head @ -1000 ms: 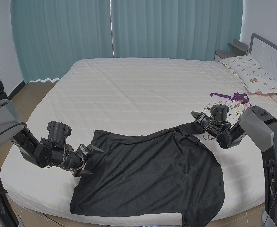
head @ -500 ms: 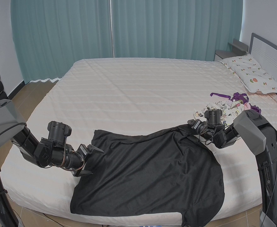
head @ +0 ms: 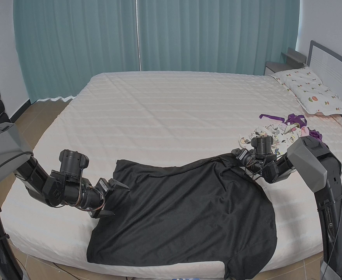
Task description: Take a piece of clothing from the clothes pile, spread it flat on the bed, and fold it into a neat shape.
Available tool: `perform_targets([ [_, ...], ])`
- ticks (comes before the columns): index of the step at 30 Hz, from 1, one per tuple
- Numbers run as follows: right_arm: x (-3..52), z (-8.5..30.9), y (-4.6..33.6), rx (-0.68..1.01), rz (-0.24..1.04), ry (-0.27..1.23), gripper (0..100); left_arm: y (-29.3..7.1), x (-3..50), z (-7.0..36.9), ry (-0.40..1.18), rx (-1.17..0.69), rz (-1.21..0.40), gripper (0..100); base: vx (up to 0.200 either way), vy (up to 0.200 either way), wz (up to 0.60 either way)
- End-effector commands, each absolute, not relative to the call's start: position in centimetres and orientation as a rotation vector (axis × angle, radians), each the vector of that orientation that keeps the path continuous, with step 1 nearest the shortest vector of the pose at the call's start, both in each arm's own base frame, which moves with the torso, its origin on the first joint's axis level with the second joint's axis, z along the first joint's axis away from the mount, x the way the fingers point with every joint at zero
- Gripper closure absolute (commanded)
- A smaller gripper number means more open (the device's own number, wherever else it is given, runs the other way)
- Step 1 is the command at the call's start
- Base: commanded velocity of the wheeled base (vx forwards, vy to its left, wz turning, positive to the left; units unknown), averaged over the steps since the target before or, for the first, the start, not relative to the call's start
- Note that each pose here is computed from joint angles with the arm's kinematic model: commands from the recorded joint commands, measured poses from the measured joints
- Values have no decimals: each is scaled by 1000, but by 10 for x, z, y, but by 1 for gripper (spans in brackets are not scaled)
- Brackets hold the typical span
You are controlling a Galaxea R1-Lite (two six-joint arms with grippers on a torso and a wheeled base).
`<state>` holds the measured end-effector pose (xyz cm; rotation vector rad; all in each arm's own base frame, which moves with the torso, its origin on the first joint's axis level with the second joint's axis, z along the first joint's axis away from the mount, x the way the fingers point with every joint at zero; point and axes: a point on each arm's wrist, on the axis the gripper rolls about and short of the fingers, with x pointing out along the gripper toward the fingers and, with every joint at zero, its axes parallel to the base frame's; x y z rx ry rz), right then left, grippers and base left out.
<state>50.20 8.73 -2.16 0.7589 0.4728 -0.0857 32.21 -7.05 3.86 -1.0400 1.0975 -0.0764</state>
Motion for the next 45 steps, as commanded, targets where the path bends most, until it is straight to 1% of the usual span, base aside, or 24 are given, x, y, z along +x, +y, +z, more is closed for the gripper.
perform_targets([
  [1,526,34,102,992,4,265,0,-71,324,39,1094,-1043,-78,0,0,0,0],
  [2,530,49,100,1034,19,221,0,-71,324,39,1094,-1043,-78,0,0,0,0],
  [3,530,49,100,1034,19,221,0,-71,324,39,1094,-1043,-78,0,0,0,0],
  [4,535,65,96,1076,40,172,0,-71,324,39,1094,-1043,-78,0,0,0,0],
  [5,539,71,92,1088,46,147,0,-71,324,39,1094,-1043,-78,0,0,0,0],
  [8,544,71,89,1092,48,120,0,-71,324,39,1094,-1043,-78,0,0,0,0],
  [10,549,56,81,1083,9,139,0,-71,324,39,1094,-1043,-78,0,0,0,0],
  [12,549,52,81,1075,0,152,0,-71,324,39,1094,-1043,-78,0,0,0,0],
  [16,545,38,78,993,-54,172,0,-71,324,39,1092,-1041,-76,0,0,0,0],
  [23,531,25,84,840,-50,231,0,-71,324,39,1092,-1041,-76,0,0,0,0],
  [27,524,21,97,812,-27,269,0,-71,324,39,1093,-1042,-79,0,0,0,0],
  [29,521,26,106,812,-8,279,0,-71,324,39,1092,-1041,-76,0,0,0,0],
  [30,516,25,117,808,5,298,0,-71,324,39,1092,-1041,-76,0,0,0,0],
  [31,516,25,117,808,5,298,0,-71,324,39,1092,-1041,-76,0,0,0,0],
  [33,507,22,141,797,44,333,0,-71,324,39,1093,-1041,-75,0,0,0,0],
  [37,503,23,159,791,77,346,0,-71,323,38,1095,-1038,-76,0,0,0,0],
  [40,500,22,165,790,77,367,0,-71,323,38,1095,-1038,-76,0,0,0,0],
  [45,497,19,166,827,39,419,0,-71,324,39,1094,-1038,-77,0,0,0,0],
])
